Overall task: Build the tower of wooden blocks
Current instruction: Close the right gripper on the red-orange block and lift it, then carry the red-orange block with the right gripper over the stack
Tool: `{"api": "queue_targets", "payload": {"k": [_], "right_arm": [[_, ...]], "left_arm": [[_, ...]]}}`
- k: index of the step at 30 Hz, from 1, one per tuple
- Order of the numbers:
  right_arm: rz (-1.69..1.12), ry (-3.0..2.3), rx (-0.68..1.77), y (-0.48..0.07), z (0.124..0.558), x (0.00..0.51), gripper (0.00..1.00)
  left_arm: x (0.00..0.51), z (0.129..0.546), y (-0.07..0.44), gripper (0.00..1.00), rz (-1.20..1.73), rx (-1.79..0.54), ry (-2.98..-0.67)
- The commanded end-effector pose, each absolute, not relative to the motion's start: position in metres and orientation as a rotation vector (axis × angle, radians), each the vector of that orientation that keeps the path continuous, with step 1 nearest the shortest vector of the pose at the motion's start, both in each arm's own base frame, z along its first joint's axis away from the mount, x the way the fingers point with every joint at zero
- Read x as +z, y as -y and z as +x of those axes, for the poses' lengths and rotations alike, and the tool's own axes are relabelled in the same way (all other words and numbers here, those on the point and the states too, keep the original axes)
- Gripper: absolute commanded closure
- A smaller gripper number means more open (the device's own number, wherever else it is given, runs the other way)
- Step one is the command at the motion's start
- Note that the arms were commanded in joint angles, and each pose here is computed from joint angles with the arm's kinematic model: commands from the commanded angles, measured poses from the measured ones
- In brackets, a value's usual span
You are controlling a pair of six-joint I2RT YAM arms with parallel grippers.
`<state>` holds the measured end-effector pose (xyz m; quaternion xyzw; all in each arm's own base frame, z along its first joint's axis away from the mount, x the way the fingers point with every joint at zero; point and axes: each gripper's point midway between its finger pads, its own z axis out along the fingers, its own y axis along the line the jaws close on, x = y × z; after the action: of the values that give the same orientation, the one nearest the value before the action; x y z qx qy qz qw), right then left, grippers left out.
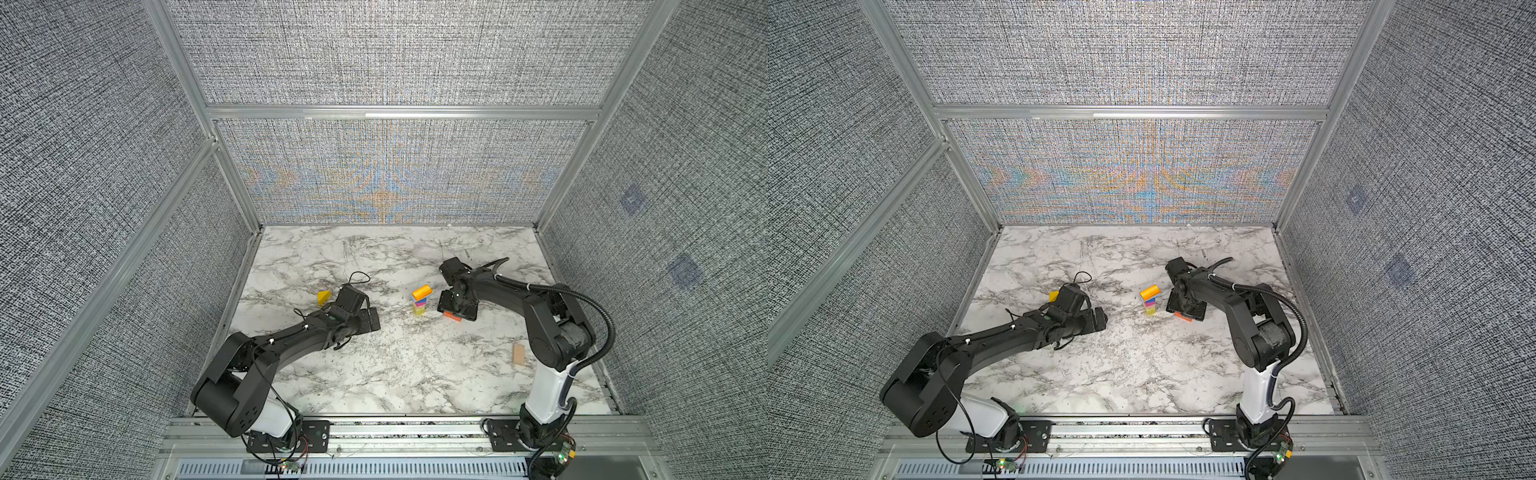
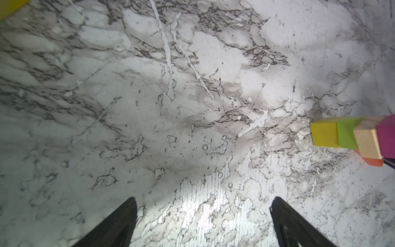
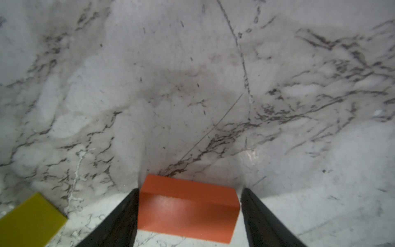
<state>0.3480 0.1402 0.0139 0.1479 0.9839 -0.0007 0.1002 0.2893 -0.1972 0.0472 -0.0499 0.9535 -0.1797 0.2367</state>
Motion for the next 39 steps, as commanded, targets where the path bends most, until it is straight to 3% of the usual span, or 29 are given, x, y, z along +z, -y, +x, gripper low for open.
{"api": "queue_targets", "payload": {"k": [1, 5, 7, 16, 39], "right_arm": [[0.462, -3.008, 0.028, -0.145, 0.329, 0.001, 0.3], [0.421, -3.006, 0.023, -0.145, 0.331, 0.004, 0.48], [0.409, -3.003, 0.033, -0.147, 0.332, 0.005, 0.51], [0.295, -3.006, 0.012, -0.145, 0.338, 0.019, 0.52], [-0.187, -2.841, 0.148, -0.157, 0.348, 0.136, 0.51]], "left_arm": [[0.05, 0.291, 0.195, 0.02, -0.131, -0.485, -2.598], [0.05, 0.291, 0.196, 0.02, -0.131, -0.486, -2.598], [0.05, 0.292, 0.197, 0.02, -0.127, -0.489, -2.6], [0.055, 0.29, 0.196, 0.02, -0.121, -0.487, -2.6], [0.074, 0.297, 0.195, 0.02, -0.111, -0.444, -2.6]]}}
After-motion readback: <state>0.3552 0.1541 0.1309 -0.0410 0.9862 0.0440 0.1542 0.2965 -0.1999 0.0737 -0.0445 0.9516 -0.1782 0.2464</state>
